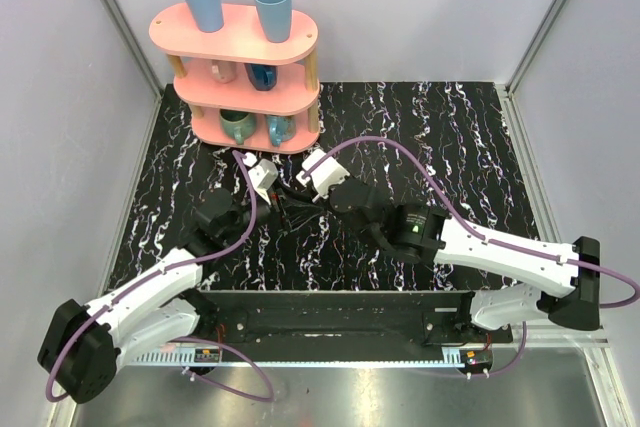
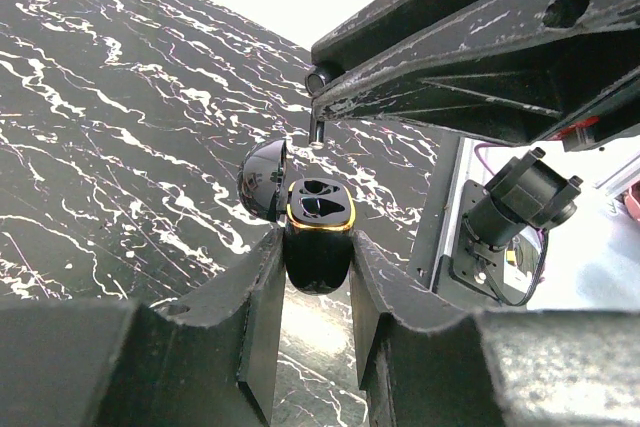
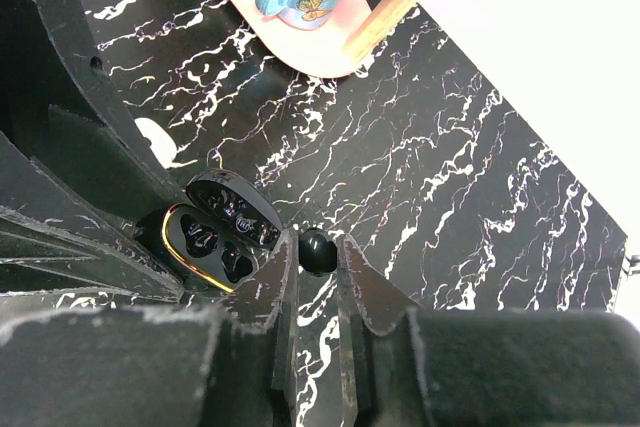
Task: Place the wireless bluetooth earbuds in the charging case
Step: Place the earbud in the charging case.
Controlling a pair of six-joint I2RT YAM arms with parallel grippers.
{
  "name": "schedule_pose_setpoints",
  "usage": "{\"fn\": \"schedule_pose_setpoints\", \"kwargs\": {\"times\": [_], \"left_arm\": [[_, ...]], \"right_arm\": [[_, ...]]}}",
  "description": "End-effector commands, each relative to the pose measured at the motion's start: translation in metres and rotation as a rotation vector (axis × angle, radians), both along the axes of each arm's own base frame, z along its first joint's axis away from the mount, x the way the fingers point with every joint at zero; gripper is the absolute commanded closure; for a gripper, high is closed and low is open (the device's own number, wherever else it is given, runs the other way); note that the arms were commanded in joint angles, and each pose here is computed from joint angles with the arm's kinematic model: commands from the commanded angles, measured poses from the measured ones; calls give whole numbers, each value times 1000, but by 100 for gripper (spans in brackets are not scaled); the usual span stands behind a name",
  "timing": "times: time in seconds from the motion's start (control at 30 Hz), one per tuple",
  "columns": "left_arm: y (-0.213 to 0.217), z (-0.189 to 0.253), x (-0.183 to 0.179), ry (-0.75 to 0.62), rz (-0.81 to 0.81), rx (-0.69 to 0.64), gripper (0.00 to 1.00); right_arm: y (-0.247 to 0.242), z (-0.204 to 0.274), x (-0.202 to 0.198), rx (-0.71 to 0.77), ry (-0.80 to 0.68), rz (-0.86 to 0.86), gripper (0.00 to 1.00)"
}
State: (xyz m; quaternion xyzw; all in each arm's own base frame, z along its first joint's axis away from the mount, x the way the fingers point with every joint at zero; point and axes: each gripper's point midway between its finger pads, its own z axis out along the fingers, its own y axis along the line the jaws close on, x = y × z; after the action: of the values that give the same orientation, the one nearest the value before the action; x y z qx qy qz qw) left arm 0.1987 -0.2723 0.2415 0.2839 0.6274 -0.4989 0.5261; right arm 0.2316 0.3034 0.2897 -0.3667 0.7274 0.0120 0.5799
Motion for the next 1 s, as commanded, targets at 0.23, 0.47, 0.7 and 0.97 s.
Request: {"fn": "schedule_pose_setpoints", "kwargs": {"times": [0.23, 0.47, 0.7, 0.97], "left_arm": [[2, 24, 1, -73, 16, -45, 100], [2, 29, 2, -82, 19, -52, 100], [1, 26, 3, -77, 19, -49, 100], [0, 24, 7, -75, 24, -41, 100]], "right_arm": [[6, -11, -2, -17, 13, 11, 100], [12, -19, -4, -18, 37, 23, 100], [20, -18, -12, 20, 65, 71, 100], [19, -21, -15, 4, 85, 80, 100]]}}
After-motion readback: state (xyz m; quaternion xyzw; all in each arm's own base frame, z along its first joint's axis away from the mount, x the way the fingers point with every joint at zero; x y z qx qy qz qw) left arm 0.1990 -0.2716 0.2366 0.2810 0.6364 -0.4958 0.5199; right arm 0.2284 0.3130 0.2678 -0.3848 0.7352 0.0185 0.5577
